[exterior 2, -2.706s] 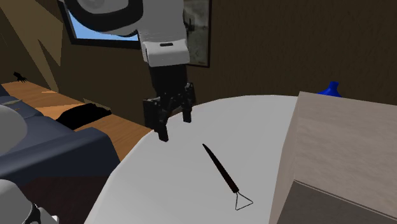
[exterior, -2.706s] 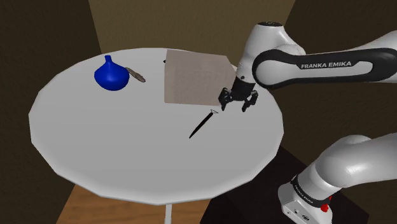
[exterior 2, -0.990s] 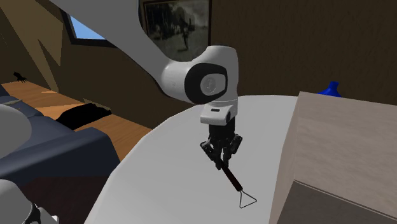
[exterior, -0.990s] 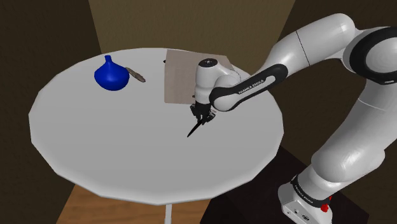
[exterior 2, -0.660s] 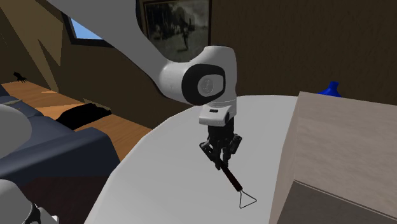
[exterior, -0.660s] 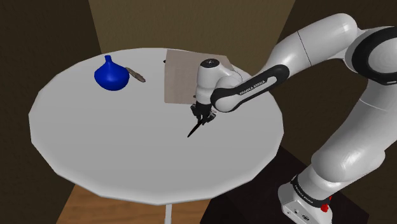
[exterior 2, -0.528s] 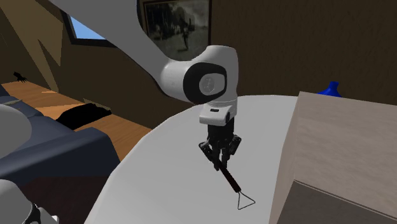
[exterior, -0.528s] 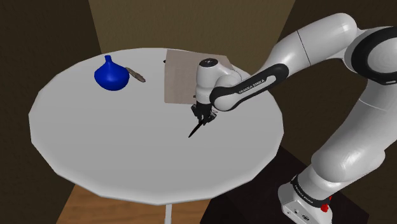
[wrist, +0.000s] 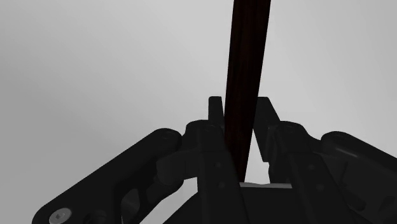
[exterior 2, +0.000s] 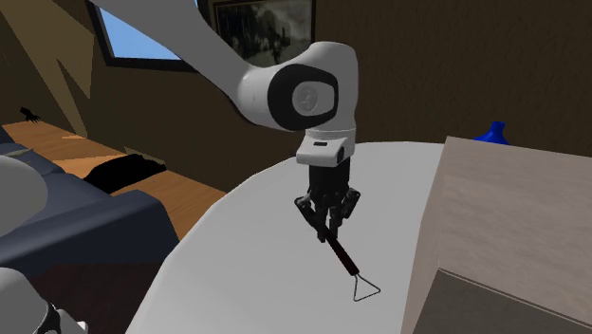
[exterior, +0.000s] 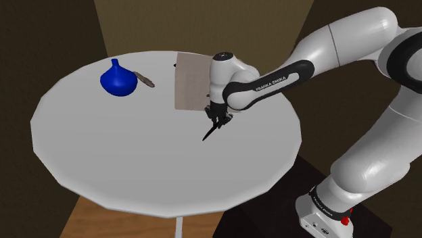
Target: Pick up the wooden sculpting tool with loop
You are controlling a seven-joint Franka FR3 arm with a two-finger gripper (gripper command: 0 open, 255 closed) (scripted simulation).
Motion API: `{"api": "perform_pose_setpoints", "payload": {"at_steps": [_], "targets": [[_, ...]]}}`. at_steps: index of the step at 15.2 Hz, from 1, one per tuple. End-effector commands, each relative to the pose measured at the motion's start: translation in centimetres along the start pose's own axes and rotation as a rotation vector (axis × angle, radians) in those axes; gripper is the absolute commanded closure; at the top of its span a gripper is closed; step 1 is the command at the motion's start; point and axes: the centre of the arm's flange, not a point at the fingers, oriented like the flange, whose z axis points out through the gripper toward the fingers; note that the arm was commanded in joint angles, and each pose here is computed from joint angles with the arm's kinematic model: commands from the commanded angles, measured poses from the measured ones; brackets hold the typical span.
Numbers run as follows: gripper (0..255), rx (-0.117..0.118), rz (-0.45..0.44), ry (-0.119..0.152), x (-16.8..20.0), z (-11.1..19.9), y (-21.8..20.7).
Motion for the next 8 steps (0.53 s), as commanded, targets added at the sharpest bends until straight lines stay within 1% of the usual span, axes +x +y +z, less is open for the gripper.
{"api": "perform_pose_setpoints", "payload": {"at_steps": [1,6,8], "targets": [[255,0.000,0.000,0.000,0.3,-1.1,0.1],[255,0.000,0.000,0.000,0.7,-3.7,0.2],[255,0.000,0.000,0.000,0.7,-3.8,0.2]]}}
